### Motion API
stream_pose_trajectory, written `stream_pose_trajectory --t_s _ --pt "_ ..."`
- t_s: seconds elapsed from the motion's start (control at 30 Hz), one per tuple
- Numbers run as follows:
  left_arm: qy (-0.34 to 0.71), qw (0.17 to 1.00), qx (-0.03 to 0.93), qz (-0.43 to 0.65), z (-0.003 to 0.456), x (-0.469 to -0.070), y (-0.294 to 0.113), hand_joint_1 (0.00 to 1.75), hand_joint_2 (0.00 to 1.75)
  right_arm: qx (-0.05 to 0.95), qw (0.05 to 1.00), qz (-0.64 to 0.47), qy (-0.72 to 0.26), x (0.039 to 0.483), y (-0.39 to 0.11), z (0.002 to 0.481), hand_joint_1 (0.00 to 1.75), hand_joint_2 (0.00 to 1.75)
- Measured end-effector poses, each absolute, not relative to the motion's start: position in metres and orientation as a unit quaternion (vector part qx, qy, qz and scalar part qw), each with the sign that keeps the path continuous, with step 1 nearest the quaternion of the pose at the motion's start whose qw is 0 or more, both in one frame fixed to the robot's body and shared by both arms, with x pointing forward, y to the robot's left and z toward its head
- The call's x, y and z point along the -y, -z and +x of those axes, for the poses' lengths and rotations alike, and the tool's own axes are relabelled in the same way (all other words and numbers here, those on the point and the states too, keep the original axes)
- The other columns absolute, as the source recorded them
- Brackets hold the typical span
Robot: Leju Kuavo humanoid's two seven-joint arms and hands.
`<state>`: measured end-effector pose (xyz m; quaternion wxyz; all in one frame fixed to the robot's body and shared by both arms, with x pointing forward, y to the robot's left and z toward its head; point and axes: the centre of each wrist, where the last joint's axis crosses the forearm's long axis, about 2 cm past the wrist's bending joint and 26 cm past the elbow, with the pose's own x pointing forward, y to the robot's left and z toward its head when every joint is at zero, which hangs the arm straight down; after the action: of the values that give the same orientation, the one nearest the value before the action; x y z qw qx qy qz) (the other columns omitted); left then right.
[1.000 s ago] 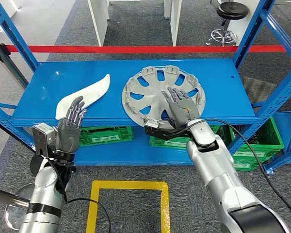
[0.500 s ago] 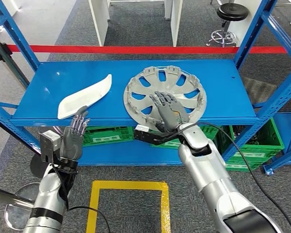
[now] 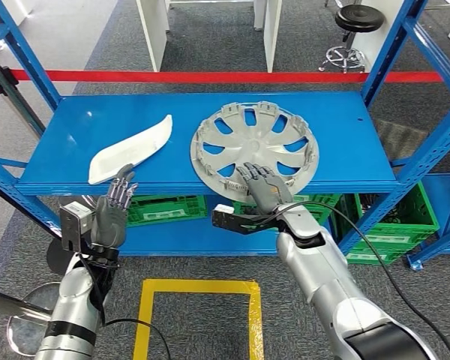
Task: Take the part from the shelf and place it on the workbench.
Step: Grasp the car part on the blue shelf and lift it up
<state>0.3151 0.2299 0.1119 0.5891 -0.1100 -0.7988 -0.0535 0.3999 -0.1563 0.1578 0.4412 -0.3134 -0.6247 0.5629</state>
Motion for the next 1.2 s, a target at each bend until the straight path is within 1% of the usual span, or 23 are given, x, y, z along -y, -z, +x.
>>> stream_pose_trajectory --t_s 0.23,0.4,0.57,0.83,0.9,0.97,1.03,1.2 --pt "0.051 0.588 0.799 -0.117 0.315 -0.231 -0.112 0.0 0.0 0.612 0.45 -0.314 -0.57 0.159 -0.152 0.401 0.0 1.75" --pt "0.043 0.586 0.798 -0.138 0.316 -0.231 -0.111 0.0 0.0 0.581 0.447 -0.35 -0.583 0.162 -0.148 0.404 0.0 1.75" --pt "0.048 0.589 0.797 -0.126 0.316 -0.231 -0.111 0.0 0.0 0.526 0.418 -0.431 -0.602 0.166 -0.142 0.406 0.0 1.75" --pt "0.062 0.583 0.797 -0.141 0.31 -0.22 -0.113 0.0 0.0 0.5 0.416 -0.459 -0.605 0.183 -0.132 0.407 0.0 1.75" --pt "0.062 0.578 0.799 -0.154 0.308 -0.217 -0.114 0.0 0.0 0.496 0.415 -0.467 -0.603 0.186 -0.13 0.407 0.08 1.75" --pt "0.065 0.571 0.801 -0.165 0.305 -0.214 -0.117 0.0 0.0 0.493 0.411 -0.478 -0.6 0.189 -0.128 0.407 0.95 1.75" --pt "0.073 0.561 0.806 -0.173 0.303 -0.209 -0.121 0.0 0.0 0.494 0.407 -0.485 -0.596 0.192 -0.125 0.406 1.75 1.75" --pt "0.097 0.533 0.817 -0.196 0.295 -0.194 -0.134 0.0 0.0 0.506 0.395 -0.501 -0.581 0.199 -0.118 0.402 1.75 1.75"
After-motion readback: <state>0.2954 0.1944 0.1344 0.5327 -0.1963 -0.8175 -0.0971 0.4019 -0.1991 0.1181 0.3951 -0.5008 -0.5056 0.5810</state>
